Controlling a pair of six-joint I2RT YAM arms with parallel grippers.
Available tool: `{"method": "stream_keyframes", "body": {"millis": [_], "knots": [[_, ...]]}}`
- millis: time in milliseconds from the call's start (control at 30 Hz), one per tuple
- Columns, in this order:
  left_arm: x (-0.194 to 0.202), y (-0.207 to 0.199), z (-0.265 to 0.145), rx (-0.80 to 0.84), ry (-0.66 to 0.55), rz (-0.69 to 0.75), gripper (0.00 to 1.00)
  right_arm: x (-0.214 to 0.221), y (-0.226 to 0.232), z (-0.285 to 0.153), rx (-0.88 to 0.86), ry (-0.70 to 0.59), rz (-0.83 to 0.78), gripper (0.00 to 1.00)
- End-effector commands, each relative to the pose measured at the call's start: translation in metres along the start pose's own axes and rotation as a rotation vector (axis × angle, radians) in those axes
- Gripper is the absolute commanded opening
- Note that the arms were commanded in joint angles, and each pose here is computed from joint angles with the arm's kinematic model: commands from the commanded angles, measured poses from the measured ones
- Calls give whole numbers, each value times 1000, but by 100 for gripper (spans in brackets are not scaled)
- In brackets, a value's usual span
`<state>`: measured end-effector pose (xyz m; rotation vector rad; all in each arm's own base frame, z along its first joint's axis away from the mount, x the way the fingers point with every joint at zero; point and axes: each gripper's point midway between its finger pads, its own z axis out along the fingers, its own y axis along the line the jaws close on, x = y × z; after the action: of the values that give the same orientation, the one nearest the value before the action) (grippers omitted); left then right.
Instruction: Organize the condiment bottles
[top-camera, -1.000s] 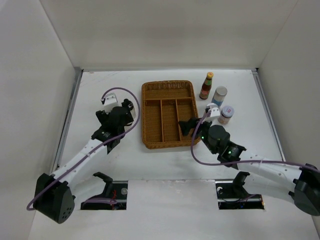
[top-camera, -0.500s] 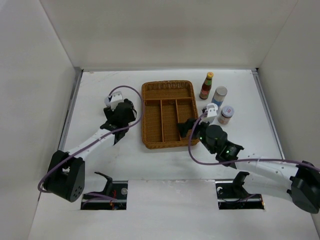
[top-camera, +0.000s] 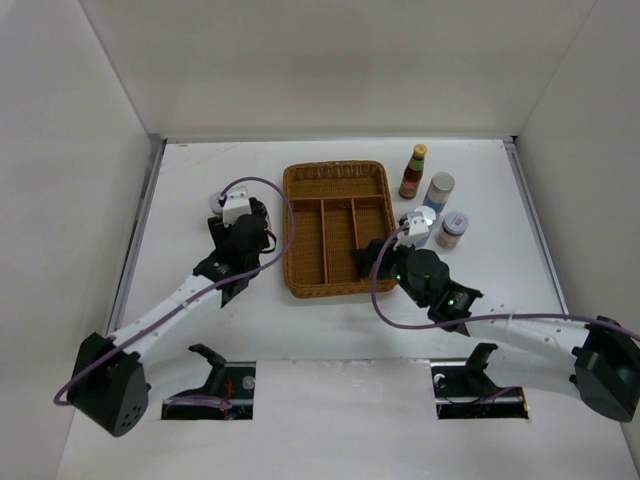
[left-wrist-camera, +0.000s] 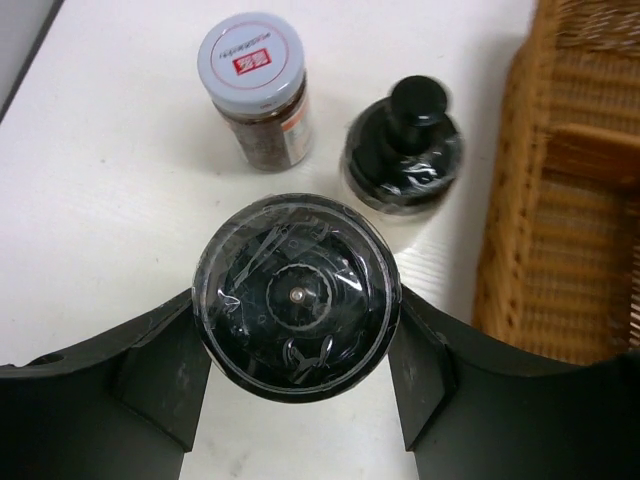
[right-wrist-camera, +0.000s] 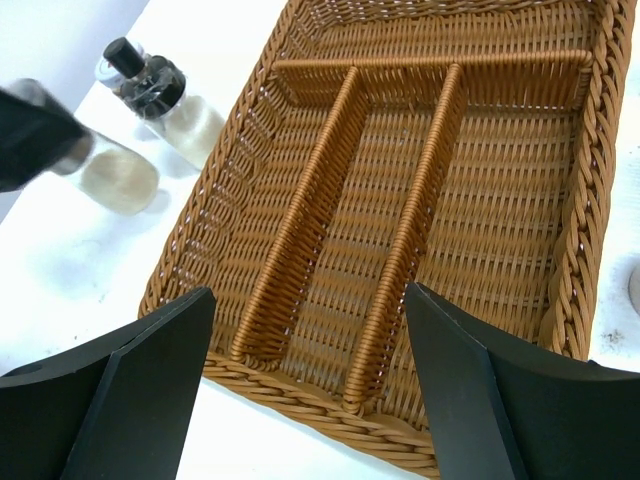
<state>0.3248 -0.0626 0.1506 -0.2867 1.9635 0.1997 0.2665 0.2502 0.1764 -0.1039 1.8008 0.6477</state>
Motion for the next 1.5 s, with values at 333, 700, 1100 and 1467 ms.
{"method": "stream_keyframes", "body": {"millis": [333,700,1100,1467], "knots": [[-135,-112,-74,327,-220,-125,31,-24,15,-6,-60,-76,32,84],[-181,-201,57,344,-250,-152,30,-29,3,-13,-30,-99,53,83],[-109,-222,125,345,-156,-95,39,-30,0,-13,-25,-105,57,84],[-132,-214,78,374,-233,-115,94,-29,-3,-11,-16,-104,56,91]]}}
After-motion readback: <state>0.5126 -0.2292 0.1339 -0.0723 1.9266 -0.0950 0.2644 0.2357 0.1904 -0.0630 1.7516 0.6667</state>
